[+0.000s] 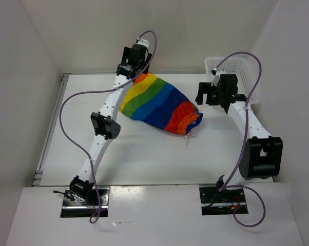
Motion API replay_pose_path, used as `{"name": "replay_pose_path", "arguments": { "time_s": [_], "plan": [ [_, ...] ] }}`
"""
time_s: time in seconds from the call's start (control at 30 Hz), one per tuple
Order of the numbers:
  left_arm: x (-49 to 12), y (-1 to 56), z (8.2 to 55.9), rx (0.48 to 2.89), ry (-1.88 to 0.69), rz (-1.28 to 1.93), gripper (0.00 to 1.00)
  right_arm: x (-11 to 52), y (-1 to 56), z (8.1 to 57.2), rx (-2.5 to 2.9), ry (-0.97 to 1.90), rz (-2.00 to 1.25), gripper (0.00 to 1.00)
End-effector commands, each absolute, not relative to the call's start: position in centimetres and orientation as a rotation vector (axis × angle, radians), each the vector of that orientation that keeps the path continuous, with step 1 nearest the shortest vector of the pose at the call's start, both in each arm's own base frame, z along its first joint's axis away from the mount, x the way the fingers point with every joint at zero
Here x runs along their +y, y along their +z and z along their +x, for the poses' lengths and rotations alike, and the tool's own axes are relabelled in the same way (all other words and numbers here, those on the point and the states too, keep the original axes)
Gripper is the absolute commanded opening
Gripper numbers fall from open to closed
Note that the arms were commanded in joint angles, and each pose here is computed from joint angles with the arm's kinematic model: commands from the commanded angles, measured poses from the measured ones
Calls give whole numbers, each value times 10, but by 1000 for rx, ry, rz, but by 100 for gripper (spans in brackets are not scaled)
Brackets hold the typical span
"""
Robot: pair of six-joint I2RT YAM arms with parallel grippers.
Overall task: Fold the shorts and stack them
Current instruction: Fold the shorts
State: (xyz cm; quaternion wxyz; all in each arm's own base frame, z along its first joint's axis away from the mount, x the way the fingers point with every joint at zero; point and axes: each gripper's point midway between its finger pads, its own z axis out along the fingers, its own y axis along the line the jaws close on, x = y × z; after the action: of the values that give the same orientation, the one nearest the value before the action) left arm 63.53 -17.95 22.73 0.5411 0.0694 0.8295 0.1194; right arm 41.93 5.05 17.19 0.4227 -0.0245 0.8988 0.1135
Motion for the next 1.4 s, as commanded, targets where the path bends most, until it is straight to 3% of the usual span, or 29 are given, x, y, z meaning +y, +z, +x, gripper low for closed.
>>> {"name": "replay_pose_path", "arguments": {
  "time_s": [0.0,0.17,0.3,0.7,0.8,0.87,0.97,1.0,1.2,1.3,1.37],
  "plan": [
    [-105,273,620,2013,263,116,100,74,206,403,2223,288,-162,96],
    [-54,165,583,2428,126,200,100,94,139,345,2468,465,-97,96],
    [-58,149,579,2461,44,220,100,106,98,317,2610,592,-3,98],
    [-67,92,579,2560,60,253,100,132,52,348,2694,789,145,98],
    [-66,72,571,2611,65,260,94,134,47,358,2701,796,182,95],
    [-59,58,564,2655,71,252,81,137,46,362,2701,819,208,89],
    [-54,38,551,2721,61,252,64,138,38,370,2702,823,223,68],
    [-55,37,547,2730,49,256,59,137,38,372,2694,805,224,56],
    [-46,14,527,2781,75,246,24,133,32,379,2696,763,196,19],
    [-37,19,521,2757,90,223,14,128,41,386,2664,716,161,4],
    [-27,21,506,2761,106,204,10,124,47,384,2657,689,117,0]
  ]
}}
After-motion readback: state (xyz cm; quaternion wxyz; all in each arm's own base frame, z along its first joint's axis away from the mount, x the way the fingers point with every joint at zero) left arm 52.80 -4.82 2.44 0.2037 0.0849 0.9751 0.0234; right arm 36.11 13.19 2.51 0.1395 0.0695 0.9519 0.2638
